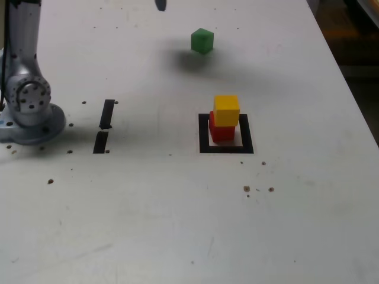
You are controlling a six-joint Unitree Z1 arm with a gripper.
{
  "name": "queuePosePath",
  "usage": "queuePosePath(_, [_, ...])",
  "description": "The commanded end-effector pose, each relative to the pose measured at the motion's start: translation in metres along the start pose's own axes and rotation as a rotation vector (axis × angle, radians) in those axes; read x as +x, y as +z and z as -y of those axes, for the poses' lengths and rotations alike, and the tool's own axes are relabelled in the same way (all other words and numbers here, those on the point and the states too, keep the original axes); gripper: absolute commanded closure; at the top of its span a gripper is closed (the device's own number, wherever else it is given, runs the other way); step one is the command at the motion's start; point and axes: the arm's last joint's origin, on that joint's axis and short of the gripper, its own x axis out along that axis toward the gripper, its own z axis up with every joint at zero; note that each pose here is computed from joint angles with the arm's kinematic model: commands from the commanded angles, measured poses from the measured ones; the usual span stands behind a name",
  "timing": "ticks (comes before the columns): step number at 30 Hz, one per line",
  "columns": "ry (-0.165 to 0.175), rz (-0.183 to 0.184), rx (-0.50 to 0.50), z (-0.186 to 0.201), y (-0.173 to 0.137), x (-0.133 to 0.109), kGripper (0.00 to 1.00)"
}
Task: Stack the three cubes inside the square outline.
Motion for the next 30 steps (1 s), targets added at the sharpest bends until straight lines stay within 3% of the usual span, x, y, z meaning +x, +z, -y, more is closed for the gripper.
queuePosePath(1, [-0.004,-0.002,0.558,-0.004,0.003,0.009,0.02])
queuePosePath(8, [-0.038,0.039,0.621,-0.025,0.022,0.044,0.05])
queuePosePath(12, [-0.044,0.068,0.656,-0.030,0.027,0.050,0.07])
queuePosePath(17, [-0.061,0.075,0.699,-0.020,0.031,0.051,0.12])
queuePosePath(24, [-0.069,0.095,0.767,0.005,0.049,0.059,0.13])
queuePosePath(30, [-0.066,0.081,0.771,0.005,0.061,0.078,0.13])
